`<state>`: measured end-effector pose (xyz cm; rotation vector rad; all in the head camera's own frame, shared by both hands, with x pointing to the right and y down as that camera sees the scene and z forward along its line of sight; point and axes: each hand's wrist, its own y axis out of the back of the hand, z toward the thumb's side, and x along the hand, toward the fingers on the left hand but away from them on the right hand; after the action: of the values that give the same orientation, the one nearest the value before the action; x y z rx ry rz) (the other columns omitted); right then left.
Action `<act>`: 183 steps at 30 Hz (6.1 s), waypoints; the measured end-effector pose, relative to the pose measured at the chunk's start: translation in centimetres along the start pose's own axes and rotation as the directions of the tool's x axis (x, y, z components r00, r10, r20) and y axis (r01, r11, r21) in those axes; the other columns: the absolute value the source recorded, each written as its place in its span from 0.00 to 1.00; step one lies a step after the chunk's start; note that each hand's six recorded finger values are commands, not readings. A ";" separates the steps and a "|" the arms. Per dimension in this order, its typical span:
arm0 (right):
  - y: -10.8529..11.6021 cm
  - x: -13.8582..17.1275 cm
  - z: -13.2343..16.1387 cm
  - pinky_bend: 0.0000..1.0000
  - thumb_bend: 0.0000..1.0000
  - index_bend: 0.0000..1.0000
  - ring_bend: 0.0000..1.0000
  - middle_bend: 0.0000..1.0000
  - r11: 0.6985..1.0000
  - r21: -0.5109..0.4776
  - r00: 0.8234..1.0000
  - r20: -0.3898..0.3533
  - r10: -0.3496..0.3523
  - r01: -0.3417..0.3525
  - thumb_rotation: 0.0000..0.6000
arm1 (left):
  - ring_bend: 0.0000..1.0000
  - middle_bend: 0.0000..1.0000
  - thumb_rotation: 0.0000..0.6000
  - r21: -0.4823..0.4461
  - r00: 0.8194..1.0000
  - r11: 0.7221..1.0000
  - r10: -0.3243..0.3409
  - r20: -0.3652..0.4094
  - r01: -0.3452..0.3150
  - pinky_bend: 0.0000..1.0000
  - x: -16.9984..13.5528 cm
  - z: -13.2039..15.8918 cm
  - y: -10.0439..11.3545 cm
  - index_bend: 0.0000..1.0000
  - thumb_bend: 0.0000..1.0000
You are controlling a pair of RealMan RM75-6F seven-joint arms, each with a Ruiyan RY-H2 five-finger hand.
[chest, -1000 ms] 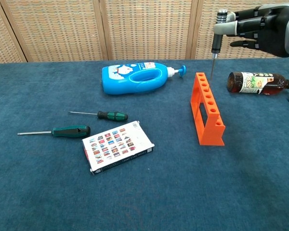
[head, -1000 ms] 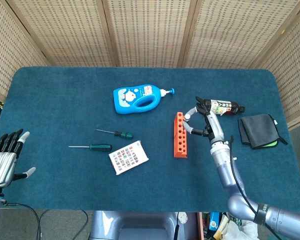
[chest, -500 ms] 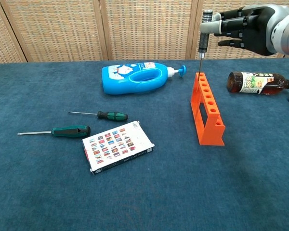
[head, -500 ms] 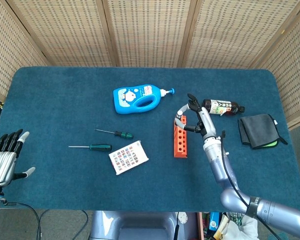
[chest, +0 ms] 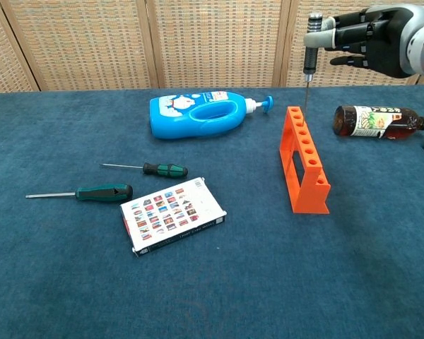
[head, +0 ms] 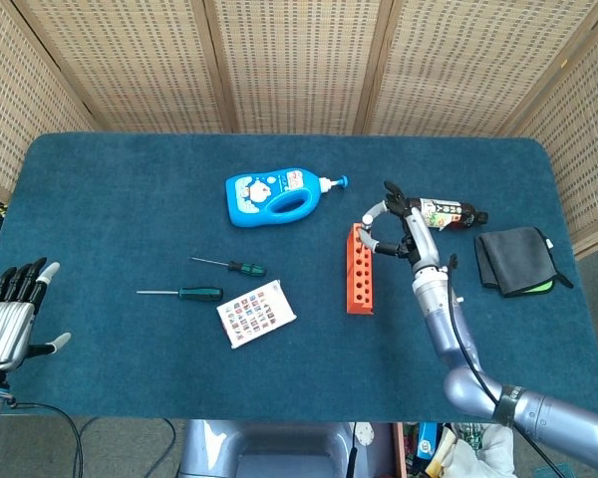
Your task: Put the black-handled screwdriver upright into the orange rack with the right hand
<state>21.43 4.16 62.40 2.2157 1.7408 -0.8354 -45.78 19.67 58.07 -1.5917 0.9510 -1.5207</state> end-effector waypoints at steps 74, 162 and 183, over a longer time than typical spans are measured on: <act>1.3 1.5 -6.9 0.00 0.31 0.59 0.00 0.00 1.000 -0.016 0.994 0.107 0.003 -0.001 1.00 | 0.00 0.00 1.00 0.012 1.000 1.000 -0.012 0.012 0.012 0.00 -0.2 0.6 -0.5 0.00 0.00; -1.6 0.6 -7.9 0.00 0.31 0.60 0.00 0.00 0.990 0.114 0.989 0.133 0.063 -0.079 1.00 | 0.00 0.00 1.00 -0.016 1.000 1.000 -0.001 0.009 0.001 0.00 -0.2 0.3 0.2 0.00 0.00; -1.3 0.8 -7.1 0.00 0.16 0.26 0.00 0.00 0.988 0.121 0.992 0.089 0.090 -0.101 1.00 | 0.00 0.00 1.00 -0.019 1.000 1.000 0.002 0.007 -0.002 0.00 -0.2 0.2 0.2 0.00 0.00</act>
<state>22.48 8.63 68.02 2.2865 1.5714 -1.0242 -45.61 19.77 57.78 -1.6080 0.9648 -1.5082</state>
